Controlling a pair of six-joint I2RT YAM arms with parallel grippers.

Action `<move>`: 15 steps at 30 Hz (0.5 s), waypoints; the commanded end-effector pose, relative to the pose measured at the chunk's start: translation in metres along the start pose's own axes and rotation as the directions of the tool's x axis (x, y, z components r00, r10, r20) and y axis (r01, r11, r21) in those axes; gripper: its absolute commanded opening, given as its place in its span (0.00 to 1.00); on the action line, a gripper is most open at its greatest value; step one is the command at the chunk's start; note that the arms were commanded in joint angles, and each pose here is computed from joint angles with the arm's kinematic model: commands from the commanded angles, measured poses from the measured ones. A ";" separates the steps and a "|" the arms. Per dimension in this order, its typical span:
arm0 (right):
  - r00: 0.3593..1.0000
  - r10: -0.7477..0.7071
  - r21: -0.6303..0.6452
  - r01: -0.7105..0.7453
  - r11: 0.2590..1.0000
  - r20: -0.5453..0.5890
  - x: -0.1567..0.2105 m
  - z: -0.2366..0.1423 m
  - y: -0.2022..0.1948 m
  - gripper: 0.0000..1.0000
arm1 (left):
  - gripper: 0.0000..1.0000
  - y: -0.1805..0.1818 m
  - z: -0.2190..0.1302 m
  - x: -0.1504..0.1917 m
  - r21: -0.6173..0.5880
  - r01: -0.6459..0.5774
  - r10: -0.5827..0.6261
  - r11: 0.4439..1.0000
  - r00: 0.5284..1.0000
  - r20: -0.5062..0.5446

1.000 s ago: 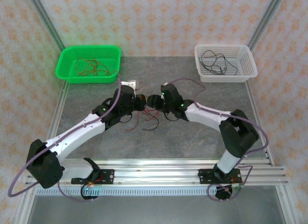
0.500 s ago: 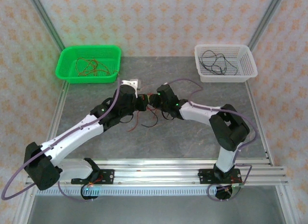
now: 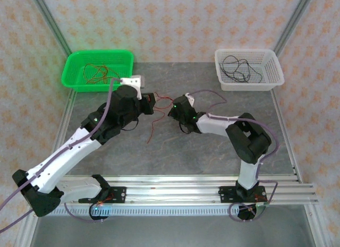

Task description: Untangle the cables

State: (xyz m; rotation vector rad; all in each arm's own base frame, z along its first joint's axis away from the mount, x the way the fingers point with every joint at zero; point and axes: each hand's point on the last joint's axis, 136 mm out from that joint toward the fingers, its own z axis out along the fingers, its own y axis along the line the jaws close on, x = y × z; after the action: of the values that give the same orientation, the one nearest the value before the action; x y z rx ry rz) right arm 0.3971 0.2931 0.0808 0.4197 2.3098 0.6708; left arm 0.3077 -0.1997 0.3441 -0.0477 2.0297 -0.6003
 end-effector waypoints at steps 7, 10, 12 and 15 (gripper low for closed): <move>0.999 0.042 0.093 -0.044 0.995 0.030 -0.004 -0.001 -0.050 0.00 | 0.00 0.005 -0.051 -0.063 -0.115 -0.071 0.088 0.991 0.985 0.147; 0.998 0.054 0.101 -0.056 0.993 0.028 -0.004 -0.002 -0.059 0.00 | 0.00 0.004 -0.061 -0.077 -0.134 -0.074 0.097 0.988 0.979 0.179; 0.998 0.057 0.106 -0.059 0.993 0.028 -0.004 -0.003 -0.063 0.00 | 0.00 0.004 -0.067 -0.087 -0.149 -0.076 0.106 0.986 0.974 0.202; 0.998 0.061 0.113 -0.064 0.992 0.026 -0.004 -0.004 -0.067 0.00 | 0.00 0.002 -0.074 -0.098 -0.159 -0.081 0.116 0.984 0.968 0.224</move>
State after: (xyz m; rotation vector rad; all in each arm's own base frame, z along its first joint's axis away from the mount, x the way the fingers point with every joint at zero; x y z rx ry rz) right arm 0.3874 0.2412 0.0344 0.5255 2.3726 0.5566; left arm 0.3008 -0.1544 0.4379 -0.1011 1.8540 -0.4367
